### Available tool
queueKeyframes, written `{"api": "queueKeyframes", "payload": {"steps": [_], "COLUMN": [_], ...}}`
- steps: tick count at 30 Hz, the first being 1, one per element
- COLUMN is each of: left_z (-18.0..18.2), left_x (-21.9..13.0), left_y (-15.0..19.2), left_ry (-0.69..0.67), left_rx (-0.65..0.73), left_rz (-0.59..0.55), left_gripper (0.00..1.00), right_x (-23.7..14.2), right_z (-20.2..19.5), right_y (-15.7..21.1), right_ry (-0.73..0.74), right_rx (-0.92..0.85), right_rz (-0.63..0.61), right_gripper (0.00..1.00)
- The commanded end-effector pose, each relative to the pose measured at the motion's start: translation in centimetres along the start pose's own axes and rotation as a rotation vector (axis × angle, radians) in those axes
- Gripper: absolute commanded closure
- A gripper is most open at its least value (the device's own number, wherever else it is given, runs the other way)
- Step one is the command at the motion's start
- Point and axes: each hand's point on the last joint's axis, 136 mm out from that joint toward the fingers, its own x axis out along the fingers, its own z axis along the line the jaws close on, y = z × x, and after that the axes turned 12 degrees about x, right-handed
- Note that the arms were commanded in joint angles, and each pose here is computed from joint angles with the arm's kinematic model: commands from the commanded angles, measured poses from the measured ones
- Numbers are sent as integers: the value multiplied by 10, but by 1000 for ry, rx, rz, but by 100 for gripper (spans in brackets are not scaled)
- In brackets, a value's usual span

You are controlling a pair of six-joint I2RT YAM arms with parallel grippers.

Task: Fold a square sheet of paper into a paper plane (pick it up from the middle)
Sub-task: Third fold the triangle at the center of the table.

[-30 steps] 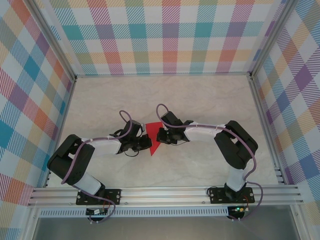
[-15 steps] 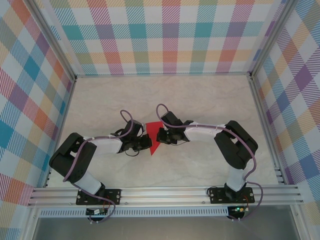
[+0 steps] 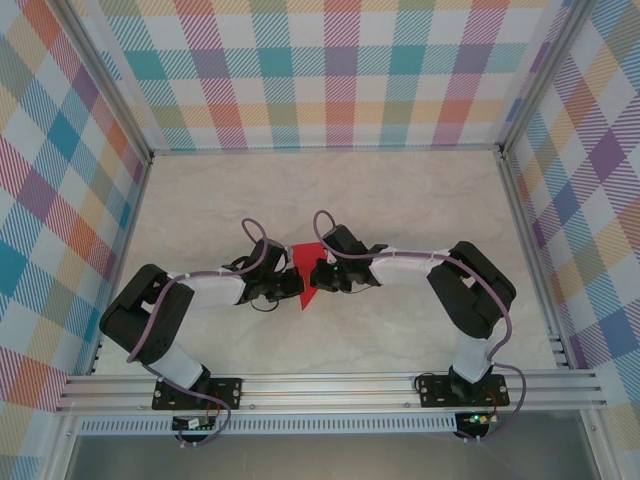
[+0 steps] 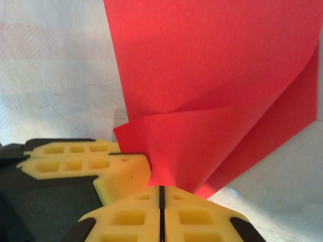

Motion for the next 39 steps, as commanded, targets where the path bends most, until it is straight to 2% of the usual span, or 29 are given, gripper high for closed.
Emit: {"api": "queueKeyframes", "payload": {"steps": [1, 7, 22, 32, 39], "left_z": [4, 7, 8, 8, 10], "left_x": [5, 7, 8, 8, 8], "left_y": [7, 10, 10, 10, 11], "left_ry": [-31, -41, -44, -49, -52], "left_rx": [12, 5, 3, 1, -5], "left_rz": [35, 48, 50, 50, 50], "left_gripper": [96, 97, 98, 98, 99], "right_x": [-3, 8, 21, 6, 17], "right_z": [5, -2, -21, 3, -11], "right_y": [10, 19, 14, 22, 33], "right_ry": [-65, -58, 12, -96, -81], "right_rx": [8, 23, 56, 24, 57], "right_rz": [46, 86, 66, 95, 134], "right_gripper": [93, 94, 95, 95, 96]}}
